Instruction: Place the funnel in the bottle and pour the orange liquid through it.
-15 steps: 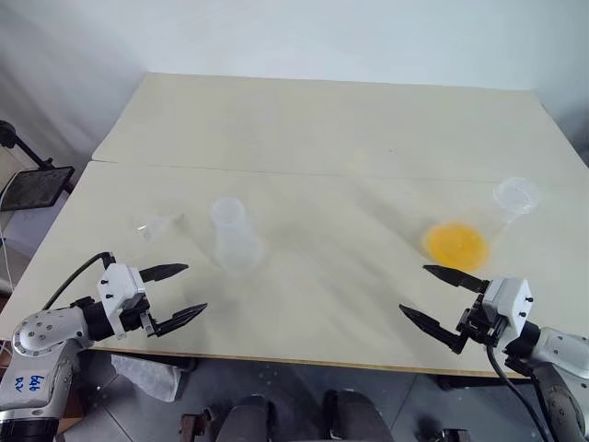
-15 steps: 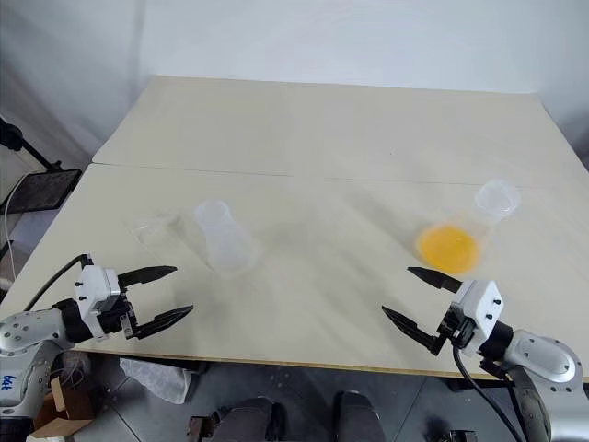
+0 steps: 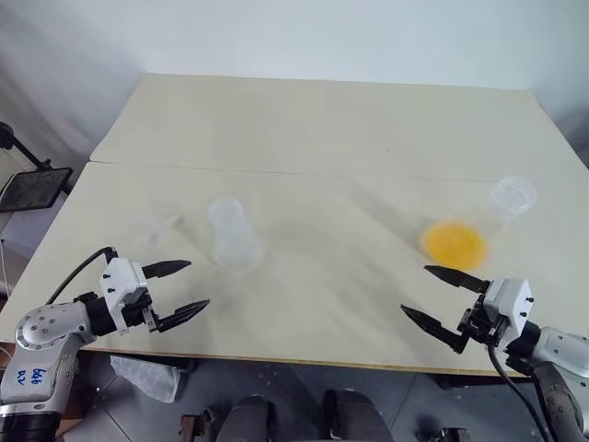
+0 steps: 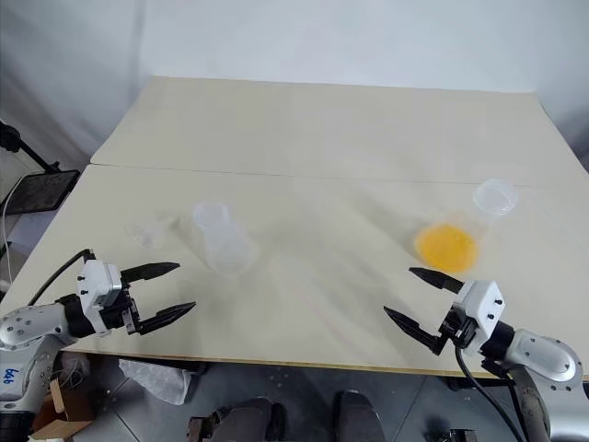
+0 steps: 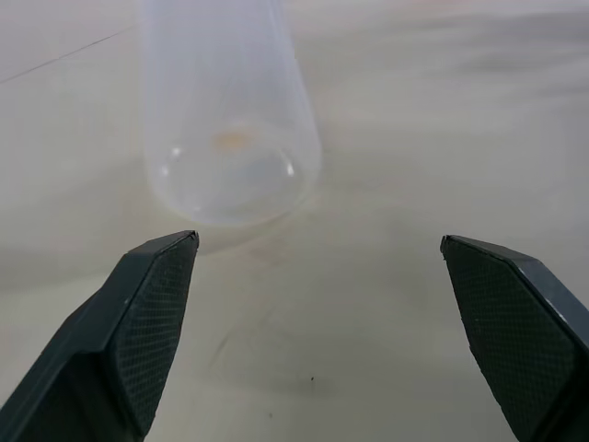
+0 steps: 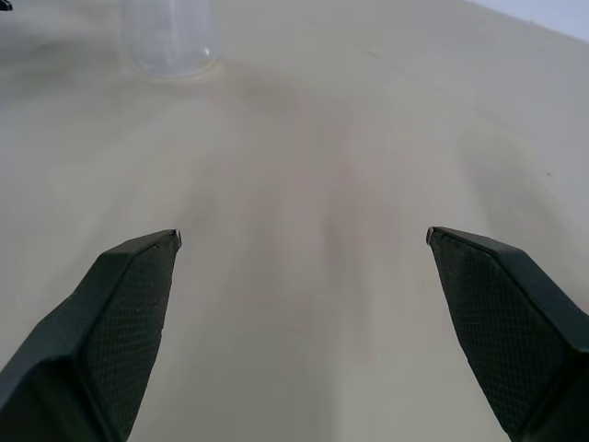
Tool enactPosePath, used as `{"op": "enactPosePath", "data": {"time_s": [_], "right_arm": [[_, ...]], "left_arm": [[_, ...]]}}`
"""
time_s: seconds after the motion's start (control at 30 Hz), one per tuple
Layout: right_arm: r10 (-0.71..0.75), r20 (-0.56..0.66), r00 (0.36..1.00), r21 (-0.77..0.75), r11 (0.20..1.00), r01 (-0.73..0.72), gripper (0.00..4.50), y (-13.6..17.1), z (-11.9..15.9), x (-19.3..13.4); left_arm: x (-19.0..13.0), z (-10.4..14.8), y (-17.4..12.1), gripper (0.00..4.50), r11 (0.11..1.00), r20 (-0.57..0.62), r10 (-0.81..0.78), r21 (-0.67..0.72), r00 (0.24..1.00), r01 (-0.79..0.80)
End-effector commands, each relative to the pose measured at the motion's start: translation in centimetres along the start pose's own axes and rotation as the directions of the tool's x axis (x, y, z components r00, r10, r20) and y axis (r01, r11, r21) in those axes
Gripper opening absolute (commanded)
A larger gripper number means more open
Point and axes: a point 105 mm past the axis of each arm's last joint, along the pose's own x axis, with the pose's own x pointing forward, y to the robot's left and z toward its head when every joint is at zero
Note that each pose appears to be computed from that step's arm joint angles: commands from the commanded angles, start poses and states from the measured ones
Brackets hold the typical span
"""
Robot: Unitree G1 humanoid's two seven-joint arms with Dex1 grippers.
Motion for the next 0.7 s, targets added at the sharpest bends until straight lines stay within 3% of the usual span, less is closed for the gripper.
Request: {"op": "enactPosePath", "data": {"time_s": [0.03, 0.7], "right_arm": [[-0.002, 0.024, 1.000, -0.028, 1.000, 0.003, 4.50, -0.17, 0.55, -0.13], [0.026, 0.029, 0.999, -0.024, 0.999, -0.025, 4.50, -0.29, 0.21, -0.12]], "left_arm": [[-0.19, 1.02, -0.03, 4.48, 0.999, 0.028, -0.004, 0.032, 1.000, 0.003], [-0.09, 1.71, 0.27, 4.48, 0.999, 0.058, 0.024, 0.043, 0.998, -0.027]]}}
